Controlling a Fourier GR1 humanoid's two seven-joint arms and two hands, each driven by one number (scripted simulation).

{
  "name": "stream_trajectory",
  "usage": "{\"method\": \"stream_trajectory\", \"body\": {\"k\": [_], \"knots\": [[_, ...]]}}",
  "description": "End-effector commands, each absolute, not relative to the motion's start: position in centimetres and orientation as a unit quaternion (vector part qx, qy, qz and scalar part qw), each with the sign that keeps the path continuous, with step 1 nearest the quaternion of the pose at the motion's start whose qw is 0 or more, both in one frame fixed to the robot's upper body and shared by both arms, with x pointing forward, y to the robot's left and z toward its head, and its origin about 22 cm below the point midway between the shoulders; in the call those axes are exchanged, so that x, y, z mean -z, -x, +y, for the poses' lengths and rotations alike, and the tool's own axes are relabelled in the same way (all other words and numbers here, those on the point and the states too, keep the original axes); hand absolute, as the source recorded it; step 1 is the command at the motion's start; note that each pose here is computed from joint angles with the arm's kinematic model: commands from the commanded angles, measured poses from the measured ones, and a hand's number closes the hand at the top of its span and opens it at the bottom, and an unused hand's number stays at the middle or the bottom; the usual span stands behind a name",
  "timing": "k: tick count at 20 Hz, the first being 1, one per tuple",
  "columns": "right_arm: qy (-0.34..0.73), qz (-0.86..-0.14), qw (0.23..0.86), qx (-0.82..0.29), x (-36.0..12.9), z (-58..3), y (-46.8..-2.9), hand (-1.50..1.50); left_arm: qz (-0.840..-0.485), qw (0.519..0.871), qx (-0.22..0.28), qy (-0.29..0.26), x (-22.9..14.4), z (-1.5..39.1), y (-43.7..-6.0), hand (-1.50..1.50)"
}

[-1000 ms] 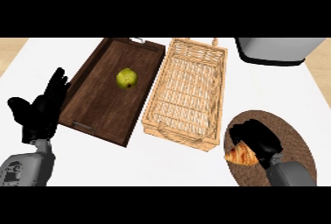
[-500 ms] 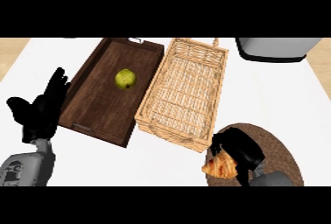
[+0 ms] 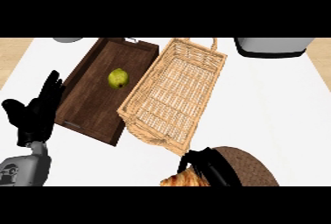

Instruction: Pick the croissant from the placemat and place it in the basket

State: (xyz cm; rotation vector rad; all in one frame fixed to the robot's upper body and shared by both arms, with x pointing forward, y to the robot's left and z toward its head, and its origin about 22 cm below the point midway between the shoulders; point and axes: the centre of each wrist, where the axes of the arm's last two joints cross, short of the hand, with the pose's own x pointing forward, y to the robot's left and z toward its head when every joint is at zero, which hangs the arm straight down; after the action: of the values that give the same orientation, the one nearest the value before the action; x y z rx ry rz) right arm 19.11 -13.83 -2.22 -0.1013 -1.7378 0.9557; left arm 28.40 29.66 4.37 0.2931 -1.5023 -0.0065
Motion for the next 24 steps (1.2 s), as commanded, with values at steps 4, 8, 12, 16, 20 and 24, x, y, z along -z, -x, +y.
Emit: {"method": "stream_trajectory", "body": {"k": [4,8,12,16,20,24], "knots": [[0.043,-0.775,0.577,-0.254,-3.5,-6.8,-15.0,1.5,-0.676,0.726,0.007,-0.129,-3.8,28.7,-28.4,0.0],[0.049,-0.789,0.586,-0.179,-6.6,-5.0,-14.0,1.5,-0.68,0.721,0.013,-0.131,-4.4,29.6,-28.7,0.0],[0.082,-0.79,0.59,-0.143,-8.4,-3.8,-14.7,1.5,-0.683,0.718,0.021,-0.131,-5.2,29.2,-29.0,0.0],[0.124,-0.789,0.586,-0.136,-10.8,-3.2,-17.4,1.5,-0.684,0.719,0.025,-0.123,-4.4,28.8,-29.2,0.0],[0.174,-0.781,0.587,-0.121,-13.0,-1.9,-20.4,1.5,-0.689,0.712,0.027,-0.129,-4.8,29.3,-29.1,0.0],[0.237,-0.755,0.592,-0.15,-14.8,0.5,-24.0,1.5,-0.681,0.723,0.029,-0.111,-3.9,28.5,-29.2,0.0]]}}
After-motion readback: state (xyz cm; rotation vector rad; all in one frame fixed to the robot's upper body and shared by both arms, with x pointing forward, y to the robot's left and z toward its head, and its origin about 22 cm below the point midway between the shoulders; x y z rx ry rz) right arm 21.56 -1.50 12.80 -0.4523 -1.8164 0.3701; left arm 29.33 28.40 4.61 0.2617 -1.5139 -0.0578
